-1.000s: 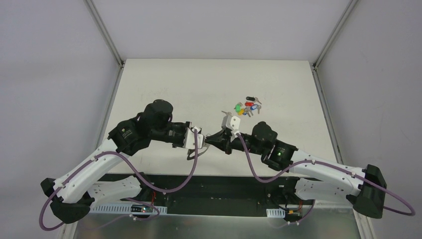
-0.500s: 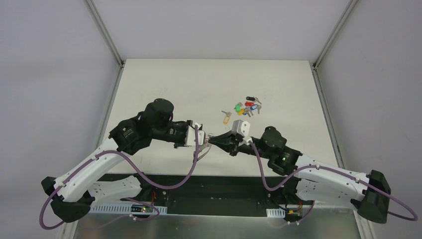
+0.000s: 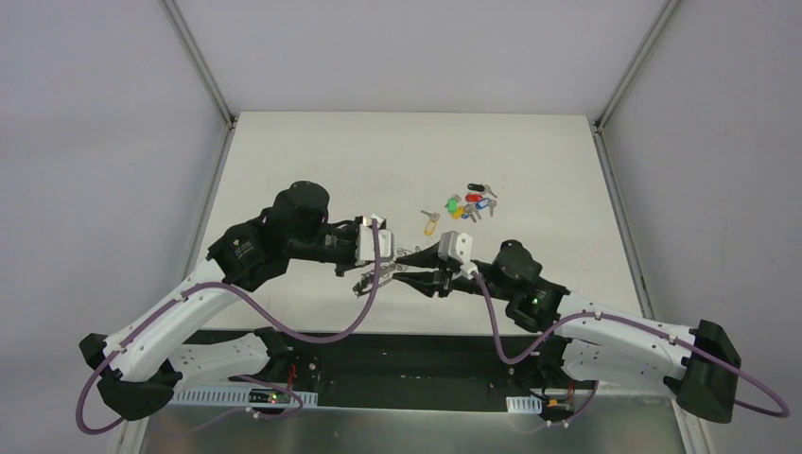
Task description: Remove the keys from the keyring
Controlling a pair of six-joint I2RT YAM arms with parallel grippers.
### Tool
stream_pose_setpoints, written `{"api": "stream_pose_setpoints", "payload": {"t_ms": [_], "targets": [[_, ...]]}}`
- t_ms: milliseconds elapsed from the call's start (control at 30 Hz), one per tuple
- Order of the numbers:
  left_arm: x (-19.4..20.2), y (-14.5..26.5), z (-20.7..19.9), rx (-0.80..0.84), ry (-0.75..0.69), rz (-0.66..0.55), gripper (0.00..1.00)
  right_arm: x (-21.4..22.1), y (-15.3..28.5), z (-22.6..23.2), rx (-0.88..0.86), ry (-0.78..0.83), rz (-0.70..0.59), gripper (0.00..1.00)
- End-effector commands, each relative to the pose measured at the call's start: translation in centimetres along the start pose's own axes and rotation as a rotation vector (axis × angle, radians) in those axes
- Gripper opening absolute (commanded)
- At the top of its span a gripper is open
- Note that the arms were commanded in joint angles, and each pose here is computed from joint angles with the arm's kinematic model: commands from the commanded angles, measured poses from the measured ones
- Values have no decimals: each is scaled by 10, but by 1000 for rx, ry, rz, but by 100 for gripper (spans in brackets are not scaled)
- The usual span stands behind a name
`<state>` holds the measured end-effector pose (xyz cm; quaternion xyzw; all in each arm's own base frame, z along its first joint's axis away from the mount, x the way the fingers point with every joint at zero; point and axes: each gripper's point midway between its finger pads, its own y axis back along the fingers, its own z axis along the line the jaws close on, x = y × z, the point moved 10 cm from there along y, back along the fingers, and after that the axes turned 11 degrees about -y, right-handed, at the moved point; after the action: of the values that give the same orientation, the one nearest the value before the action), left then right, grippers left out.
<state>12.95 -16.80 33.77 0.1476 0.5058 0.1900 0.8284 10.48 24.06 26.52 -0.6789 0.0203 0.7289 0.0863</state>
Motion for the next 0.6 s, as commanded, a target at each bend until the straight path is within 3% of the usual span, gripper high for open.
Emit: {"api": "stream_pose_setpoints", "payload": {"t_ms": [0, 300, 567], "targets": [[-17, 7, 6, -34, -59, -79, 0, -17, 2, -1, 19, 44, -33, 36], [-13, 2, 2, 16, -80, -98, 0, -31, 7, -4, 66, 98, -21, 27], [-12, -2, 5, 13, -60, -78, 0, -39, 1, -2, 35, 76, -28, 37]]}}
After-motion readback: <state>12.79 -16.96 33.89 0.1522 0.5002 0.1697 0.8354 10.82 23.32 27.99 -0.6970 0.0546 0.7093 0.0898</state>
